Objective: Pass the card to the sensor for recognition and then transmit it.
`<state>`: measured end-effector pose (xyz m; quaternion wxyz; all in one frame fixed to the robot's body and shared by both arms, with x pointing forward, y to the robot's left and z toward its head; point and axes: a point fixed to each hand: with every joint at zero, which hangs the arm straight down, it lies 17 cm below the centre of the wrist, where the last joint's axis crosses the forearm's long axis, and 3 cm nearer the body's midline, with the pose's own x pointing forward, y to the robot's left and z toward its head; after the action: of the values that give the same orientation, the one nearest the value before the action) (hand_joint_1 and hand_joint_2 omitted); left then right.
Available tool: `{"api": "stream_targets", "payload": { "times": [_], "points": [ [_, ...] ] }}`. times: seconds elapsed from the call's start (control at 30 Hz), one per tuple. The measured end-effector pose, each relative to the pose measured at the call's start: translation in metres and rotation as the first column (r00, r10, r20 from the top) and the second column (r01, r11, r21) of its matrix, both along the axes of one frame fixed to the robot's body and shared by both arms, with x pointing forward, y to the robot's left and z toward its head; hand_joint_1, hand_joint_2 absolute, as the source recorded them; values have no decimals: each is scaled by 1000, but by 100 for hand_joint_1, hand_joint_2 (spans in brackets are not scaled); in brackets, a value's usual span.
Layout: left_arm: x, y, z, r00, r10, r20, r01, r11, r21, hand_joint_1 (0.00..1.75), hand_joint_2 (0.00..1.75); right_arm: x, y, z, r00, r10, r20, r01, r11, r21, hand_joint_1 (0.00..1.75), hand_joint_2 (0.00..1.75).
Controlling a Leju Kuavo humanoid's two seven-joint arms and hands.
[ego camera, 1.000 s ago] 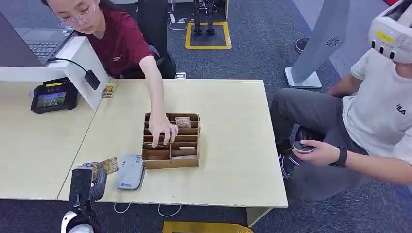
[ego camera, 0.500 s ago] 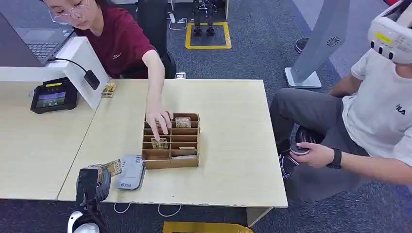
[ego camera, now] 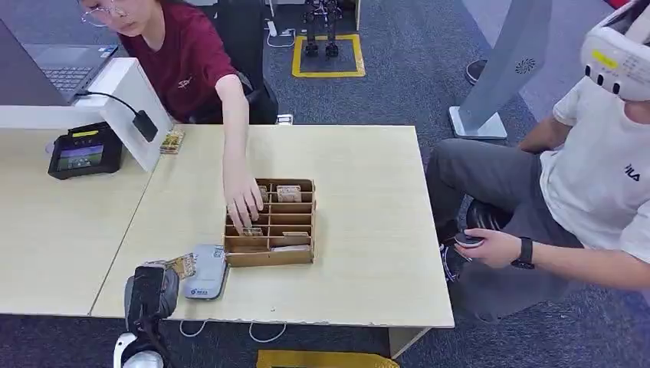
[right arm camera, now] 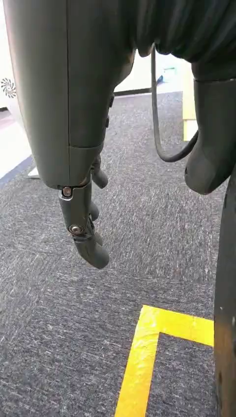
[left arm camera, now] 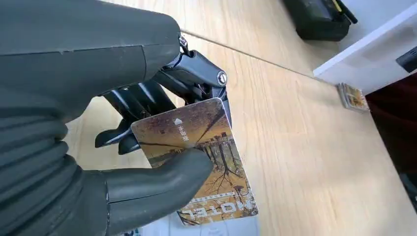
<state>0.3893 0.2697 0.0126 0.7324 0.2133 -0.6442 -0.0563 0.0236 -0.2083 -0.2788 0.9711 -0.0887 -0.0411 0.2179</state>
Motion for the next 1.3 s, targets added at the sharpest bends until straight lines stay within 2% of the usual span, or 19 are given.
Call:
{"api": "stream_targets", "payload": {
  "times": [0.53, 1.03, 1.3],
  "points": [
    [3, -17, -38, 996, -21, -92, 27, 997, 71, 175, 175, 1, 1, 0, 999, 37, 2, -37, 999, -5, 0, 175],
    [9, -27, -55, 988, -57, -142, 75, 989, 126, 175, 175, 1, 2, 0, 999, 45, -1, -45, 999, -3, 0, 175],
    [15, -39, -63, 982, -93, -165, 128, 968, 217, 175, 175, 1, 2, 0, 999, 53, 2, -53, 999, -3, 0, 175]
  ]
}}
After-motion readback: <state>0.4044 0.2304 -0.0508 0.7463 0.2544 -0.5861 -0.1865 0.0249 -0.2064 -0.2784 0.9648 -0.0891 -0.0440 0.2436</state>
